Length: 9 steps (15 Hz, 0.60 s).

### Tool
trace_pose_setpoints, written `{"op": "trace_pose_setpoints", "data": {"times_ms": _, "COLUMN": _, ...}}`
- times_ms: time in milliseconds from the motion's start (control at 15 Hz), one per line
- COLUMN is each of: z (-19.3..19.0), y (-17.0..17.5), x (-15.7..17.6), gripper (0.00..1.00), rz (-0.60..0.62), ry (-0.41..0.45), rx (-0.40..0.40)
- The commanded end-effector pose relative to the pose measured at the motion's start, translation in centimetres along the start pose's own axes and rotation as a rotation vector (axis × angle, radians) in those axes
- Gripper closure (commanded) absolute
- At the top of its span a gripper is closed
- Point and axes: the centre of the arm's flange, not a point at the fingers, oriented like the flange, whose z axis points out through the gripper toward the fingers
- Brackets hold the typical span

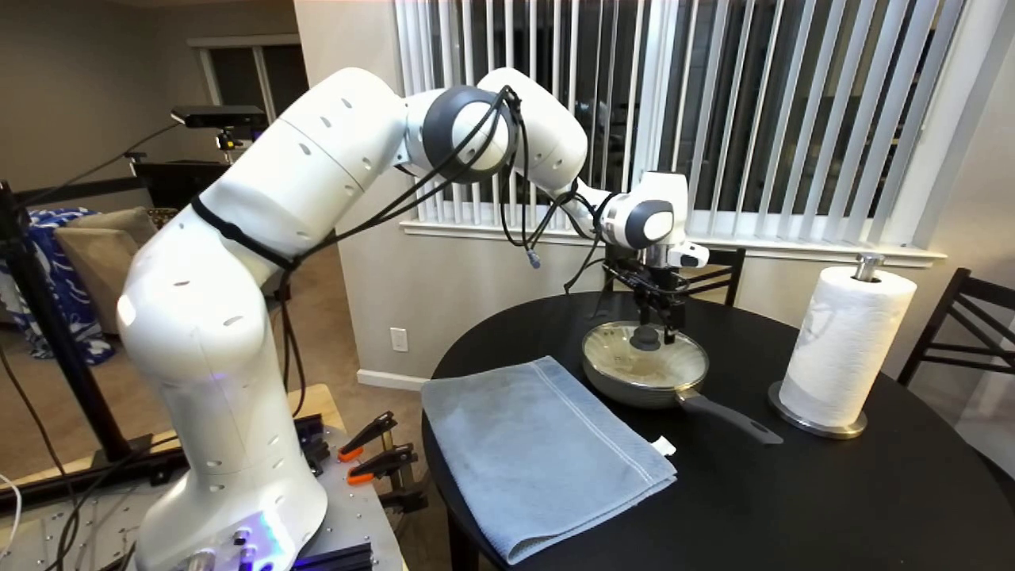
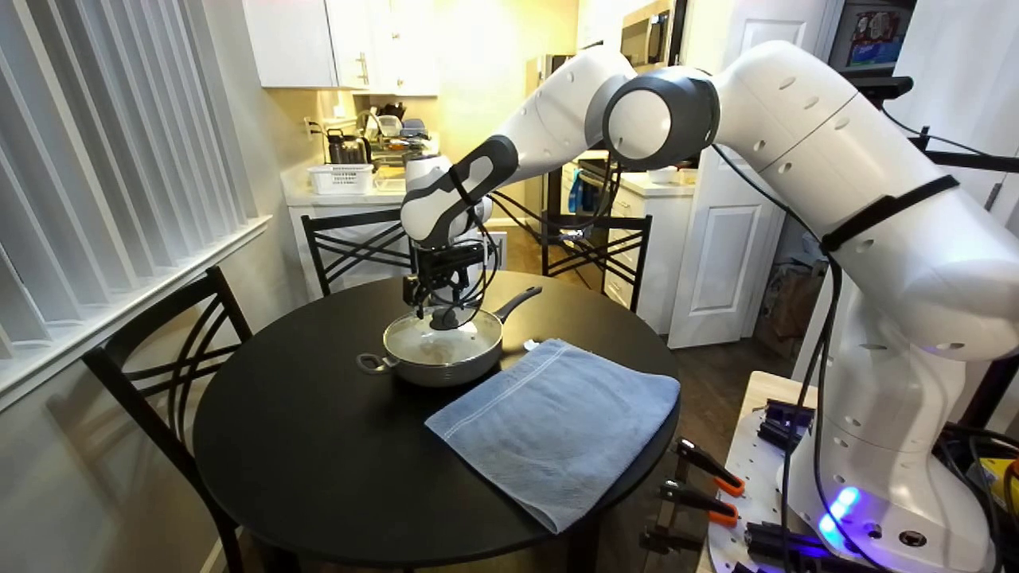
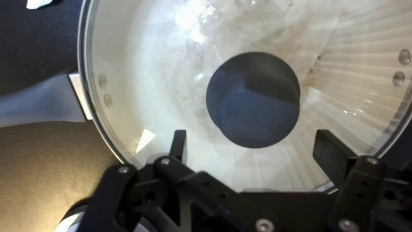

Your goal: Take the lid off the pot

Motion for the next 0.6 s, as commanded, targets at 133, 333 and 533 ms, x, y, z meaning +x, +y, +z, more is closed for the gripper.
{"op": "trace_pose_setpoints", "data": {"times_ms": 133, "z": 0.48, "y": 0.23, "x": -0.12, "gripper": 0.0, "rz": 0.043, "ry": -0.072, "rx": -0.018}}
{"op": "trace_pose_setpoints", "data": {"times_ms": 333, "z": 0.23, "y": 0.13, "x": -0.4, "gripper": 0.0, "rz": 0.034, "ry": -0.099, "rx": -0.014}}
{"op": "trace_pose_setpoints", "data": {"times_ms": 533, "z": 0.08, "y": 0.06, "x": -0.37, "gripper": 0.0, "rz": 0.036, "ry": -0.105, "rx": -0.014}}
